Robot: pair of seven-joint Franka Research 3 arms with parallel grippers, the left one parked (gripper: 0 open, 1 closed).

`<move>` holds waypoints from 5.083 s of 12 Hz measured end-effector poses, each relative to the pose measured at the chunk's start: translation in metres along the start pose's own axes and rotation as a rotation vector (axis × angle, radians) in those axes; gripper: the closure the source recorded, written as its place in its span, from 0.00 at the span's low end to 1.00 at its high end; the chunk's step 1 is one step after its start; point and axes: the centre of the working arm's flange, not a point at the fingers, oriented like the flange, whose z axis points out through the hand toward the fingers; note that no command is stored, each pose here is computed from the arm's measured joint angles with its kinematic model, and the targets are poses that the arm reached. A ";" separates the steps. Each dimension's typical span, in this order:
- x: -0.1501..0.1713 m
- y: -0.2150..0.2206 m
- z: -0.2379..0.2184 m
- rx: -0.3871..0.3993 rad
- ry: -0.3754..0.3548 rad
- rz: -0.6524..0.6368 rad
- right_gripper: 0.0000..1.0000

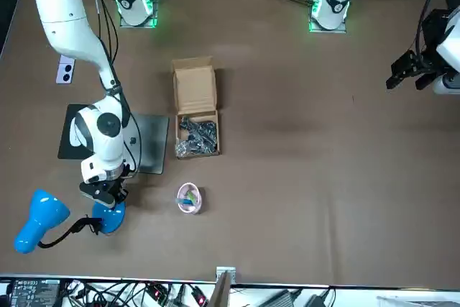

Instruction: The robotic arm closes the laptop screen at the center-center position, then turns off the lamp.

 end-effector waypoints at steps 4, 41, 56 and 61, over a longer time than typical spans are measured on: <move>0.006 0.000 -0.002 -0.003 0.025 -0.022 0.98; 0.049 -0.001 -0.290 -0.029 -0.442 -0.230 0.00; 0.101 0.197 -0.363 0.206 -0.570 -0.257 0.00; 0.107 0.206 -0.359 0.224 -0.541 -0.228 0.00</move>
